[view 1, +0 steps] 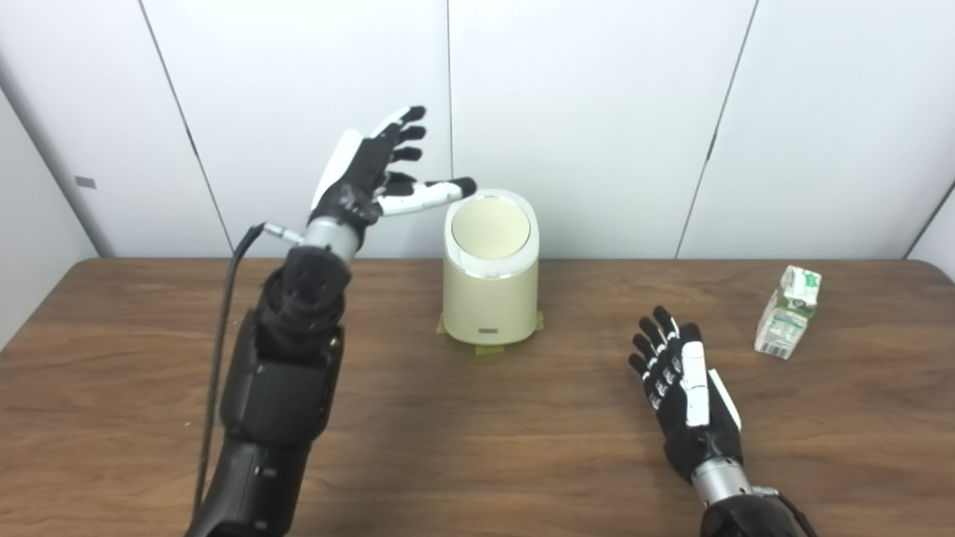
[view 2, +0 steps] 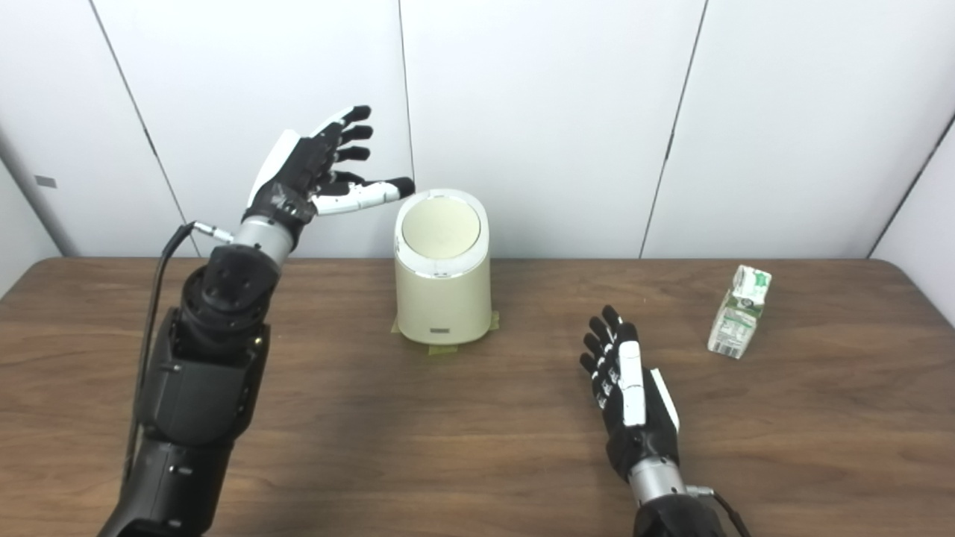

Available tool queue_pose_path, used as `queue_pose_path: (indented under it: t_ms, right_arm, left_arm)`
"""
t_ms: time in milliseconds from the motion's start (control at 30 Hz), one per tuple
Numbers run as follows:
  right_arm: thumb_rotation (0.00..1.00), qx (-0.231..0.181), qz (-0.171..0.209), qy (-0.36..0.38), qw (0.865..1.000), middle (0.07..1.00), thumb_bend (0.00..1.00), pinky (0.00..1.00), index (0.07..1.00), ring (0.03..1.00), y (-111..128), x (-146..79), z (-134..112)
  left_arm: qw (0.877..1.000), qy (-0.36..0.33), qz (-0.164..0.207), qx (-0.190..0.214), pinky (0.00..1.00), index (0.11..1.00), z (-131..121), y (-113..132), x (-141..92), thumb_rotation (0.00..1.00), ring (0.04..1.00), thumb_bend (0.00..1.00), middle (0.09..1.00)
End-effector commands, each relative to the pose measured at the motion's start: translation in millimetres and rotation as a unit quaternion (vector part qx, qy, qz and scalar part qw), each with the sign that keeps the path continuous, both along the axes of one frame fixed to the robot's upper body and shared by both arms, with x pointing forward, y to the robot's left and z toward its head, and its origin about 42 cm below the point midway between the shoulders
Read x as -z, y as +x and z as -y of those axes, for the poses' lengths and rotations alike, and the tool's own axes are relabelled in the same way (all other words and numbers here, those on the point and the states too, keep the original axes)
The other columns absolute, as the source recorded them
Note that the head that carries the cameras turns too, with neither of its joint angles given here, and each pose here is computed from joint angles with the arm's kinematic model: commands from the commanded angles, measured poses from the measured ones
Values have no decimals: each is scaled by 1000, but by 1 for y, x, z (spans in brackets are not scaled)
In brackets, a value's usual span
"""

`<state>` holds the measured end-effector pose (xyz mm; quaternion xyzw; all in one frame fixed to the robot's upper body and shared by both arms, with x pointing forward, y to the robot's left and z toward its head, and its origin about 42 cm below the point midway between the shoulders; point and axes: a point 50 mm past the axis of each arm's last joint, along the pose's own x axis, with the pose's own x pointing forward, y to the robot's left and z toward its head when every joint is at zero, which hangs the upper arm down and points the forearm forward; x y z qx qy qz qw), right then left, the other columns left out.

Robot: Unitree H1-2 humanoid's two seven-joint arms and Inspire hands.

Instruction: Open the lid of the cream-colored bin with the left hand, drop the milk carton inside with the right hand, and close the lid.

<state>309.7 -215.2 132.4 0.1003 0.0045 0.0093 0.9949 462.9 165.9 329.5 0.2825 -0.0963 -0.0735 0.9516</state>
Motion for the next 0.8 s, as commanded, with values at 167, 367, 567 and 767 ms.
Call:
queue_pose_path:
  t_ms: [167,367,567,767]
  right_arm:
    - [1000,-7,57,2,998,972,679,981,999,971,6,-23,-7]
    - [1000,-3,58,1,998,972,678,985,1000,969,6,-25,-8]
    - [1000,-2,59,-1,998,968,680,982,1000,970,8,-26,-10]
    - [1000,-1,64,1,998,973,665,996,1000,975,7,-29,-9]
  left_arm:
    - [994,101,30,11,678,957,32,31,-33,172,851,885,921]
    - [983,182,41,2,681,973,43,46,-24,170,875,872,937]
    - [972,231,47,1,635,957,45,56,-9,161,827,902,909]
    - [966,252,50,3,671,930,46,59,6,151,863,908,935]
